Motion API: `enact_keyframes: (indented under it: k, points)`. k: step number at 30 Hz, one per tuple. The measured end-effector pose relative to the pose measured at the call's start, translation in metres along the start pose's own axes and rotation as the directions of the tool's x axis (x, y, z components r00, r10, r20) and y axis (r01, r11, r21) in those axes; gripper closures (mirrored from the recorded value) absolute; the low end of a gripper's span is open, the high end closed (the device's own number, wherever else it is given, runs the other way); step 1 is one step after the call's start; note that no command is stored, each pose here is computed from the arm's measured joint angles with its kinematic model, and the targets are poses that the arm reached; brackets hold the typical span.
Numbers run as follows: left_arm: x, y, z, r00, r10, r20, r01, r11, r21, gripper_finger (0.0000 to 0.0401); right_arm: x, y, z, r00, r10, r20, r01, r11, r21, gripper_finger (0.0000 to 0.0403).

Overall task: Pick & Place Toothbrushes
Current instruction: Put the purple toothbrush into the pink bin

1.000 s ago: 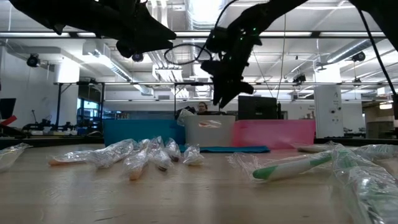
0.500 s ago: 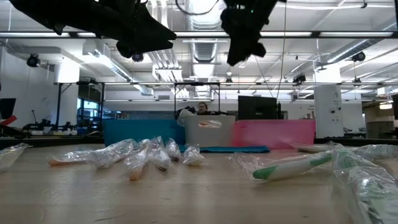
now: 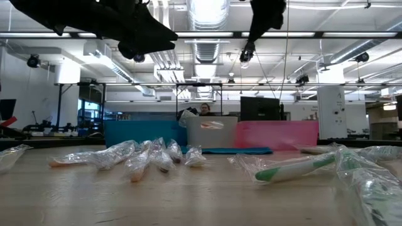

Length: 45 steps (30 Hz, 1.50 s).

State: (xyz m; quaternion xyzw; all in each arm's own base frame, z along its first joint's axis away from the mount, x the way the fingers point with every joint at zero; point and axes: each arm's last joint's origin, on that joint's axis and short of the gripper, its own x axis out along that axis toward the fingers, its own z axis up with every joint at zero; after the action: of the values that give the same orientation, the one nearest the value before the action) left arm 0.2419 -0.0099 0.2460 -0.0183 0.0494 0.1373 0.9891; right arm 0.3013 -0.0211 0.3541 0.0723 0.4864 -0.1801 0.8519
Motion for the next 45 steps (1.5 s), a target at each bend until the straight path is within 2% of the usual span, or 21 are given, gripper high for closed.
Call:
enact_keyframes:
  k: [4, 12, 14, 17, 20, 23, 27, 31, 33, 35, 39, 45]
  points:
    - [0.000, 0.000, -0.001, 1.000, -0.005, -0.007, 0.005, 1.000, 0.003, 0.0193, 0.003, 0.022, -0.016, 0.998, -0.062, -0.026, 0.060, 0.995, -0.081, 0.0389]
    - [0.000, 0.000, -0.001, 1.000, -0.014, -0.009, 0.014, 1.000, 0.003, 0.0192, 0.016, 0.057, -0.052, 0.996, -0.081, -0.043, 0.072, 0.978, -0.195, 0.0384]
    - [0.000, -0.002, -0.002, 0.997, -0.079, -0.023, 0.080, 0.997, 0.017, 0.0193, 0.019, 0.063, -0.060, 0.995, -0.079, -0.055, 0.066, 0.976, -0.208, 0.0389]
    - [-0.002, -0.009, -0.008, 0.966, -0.241, -0.090, 0.247, 0.966, 0.073, 0.0196, 0.024, 0.069, -0.071, 0.993, -0.085, -0.078, 0.066, 0.973, -0.222, 0.0393]
    - [-0.007, -0.017, -0.019, 0.933, -0.299, -0.203, 0.329, 0.934, 0.139, 0.0199, 0.029, 0.072, -0.080, 0.991, -0.094, -0.099, 0.070, 0.972, -0.222, 0.0394]
    - [-0.015, -0.026, -0.032, 0.886, -0.318, -0.338, 0.407, 0.881, 0.239, 0.0201, 0.033, 0.071, -0.083, 0.988, -0.103, -0.113, 0.078, 0.974, -0.212, 0.0394]
    - [-0.026, -0.039, -0.044, 0.822, -0.354, -0.446, 0.520, 0.784, 0.339, 0.0206, 0.034, 0.071, -0.084, 0.988, -0.107, -0.110, 0.082, 0.974, -0.210, 0.0394]
    - [-0.036, -0.051, -0.047, 0.793, -0.385, -0.473, 0.602, 0.614, 0.510, 0.0206, 0.032, 0.071, -0.081, 0.990, -0.109, -0.087, 0.088, 0.973, -0.213, 0.0394]
    - [-0.038, -0.053, -0.050, 0.799, -0.351, -0.488, 0.598, 0.551, 0.583, 0.0207, 0.030, 0.072, -0.078, 0.992, -0.101, -0.073, 0.083, 0.974, -0.212, 0.0394]
    - [-0.039, -0.052, -0.050, 0.819, -0.299, -0.489, 0.569, 0.529, 0.629, 0.0208, 0.029, 0.072, -0.077, 0.993, -0.099, -0.069, 0.082, 0.974, -0.211, 0.0394]
    - [-0.038, -0.047, -0.053, 0.833, -0.219, -0.507, 0.539, 0.527, 0.657, 0.0208, 0.028, 0.072, -0.076, 0.993, -0.095, -0.063, 0.079, 0.974, -0.213, 0.0394]
    - [-0.036, -0.029, -0.061, 0.813, -0.046, -0.580, 0.531, 0.465, 0.708, 0.0208, 0.028, 0.072, -0.075, 0.994, -0.099, -0.051, 0.084, 0.966, -0.243, 0.0394]
